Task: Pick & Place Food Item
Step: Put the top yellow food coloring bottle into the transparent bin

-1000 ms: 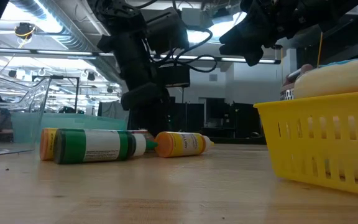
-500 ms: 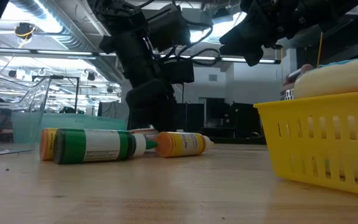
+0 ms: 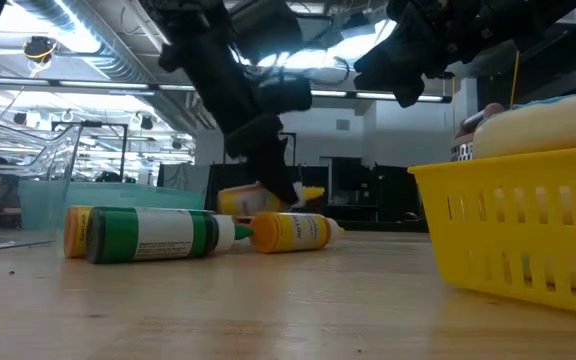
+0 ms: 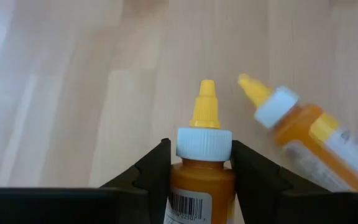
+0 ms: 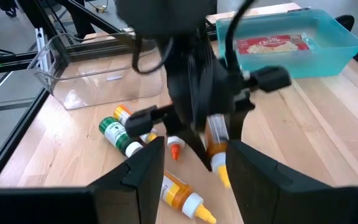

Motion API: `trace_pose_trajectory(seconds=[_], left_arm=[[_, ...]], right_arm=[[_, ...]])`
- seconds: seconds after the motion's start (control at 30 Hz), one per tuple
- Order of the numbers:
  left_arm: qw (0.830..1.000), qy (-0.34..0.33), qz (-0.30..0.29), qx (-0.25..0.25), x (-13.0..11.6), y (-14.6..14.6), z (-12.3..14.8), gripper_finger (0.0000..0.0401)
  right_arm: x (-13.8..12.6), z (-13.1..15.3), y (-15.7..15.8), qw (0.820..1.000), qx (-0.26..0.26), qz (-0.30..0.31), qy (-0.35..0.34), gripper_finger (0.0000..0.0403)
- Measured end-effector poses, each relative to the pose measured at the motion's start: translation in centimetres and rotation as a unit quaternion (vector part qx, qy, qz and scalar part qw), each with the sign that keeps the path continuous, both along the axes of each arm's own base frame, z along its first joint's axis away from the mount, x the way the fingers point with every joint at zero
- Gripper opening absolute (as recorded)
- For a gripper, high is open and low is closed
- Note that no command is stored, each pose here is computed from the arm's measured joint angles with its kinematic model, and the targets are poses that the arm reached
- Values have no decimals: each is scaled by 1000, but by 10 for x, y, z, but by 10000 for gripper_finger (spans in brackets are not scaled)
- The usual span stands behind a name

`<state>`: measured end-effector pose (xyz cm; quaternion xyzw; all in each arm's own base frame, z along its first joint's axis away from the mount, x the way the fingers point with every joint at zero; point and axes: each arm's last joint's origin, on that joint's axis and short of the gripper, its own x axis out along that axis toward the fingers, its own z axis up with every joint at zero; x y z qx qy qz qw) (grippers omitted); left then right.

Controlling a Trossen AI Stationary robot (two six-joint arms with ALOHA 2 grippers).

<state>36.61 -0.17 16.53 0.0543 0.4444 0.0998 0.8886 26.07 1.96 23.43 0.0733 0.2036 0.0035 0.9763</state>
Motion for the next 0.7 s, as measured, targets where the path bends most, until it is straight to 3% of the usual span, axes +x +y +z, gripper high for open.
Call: trace_pose_trajectory(seconds=[0.27,0.4,0.7], left_arm=[[998,-59,28,-14,-34,3,15,137],[991,-127,41,-18,-60,-3,26,137],[937,-345,54,-11,-133,-46,53,137]], right_arm=[[0,0,1,1000,0,4,2,168],[0,0,1,1000,-1,4,2,168],[0,0,1,1000,-1,4,1,168]])
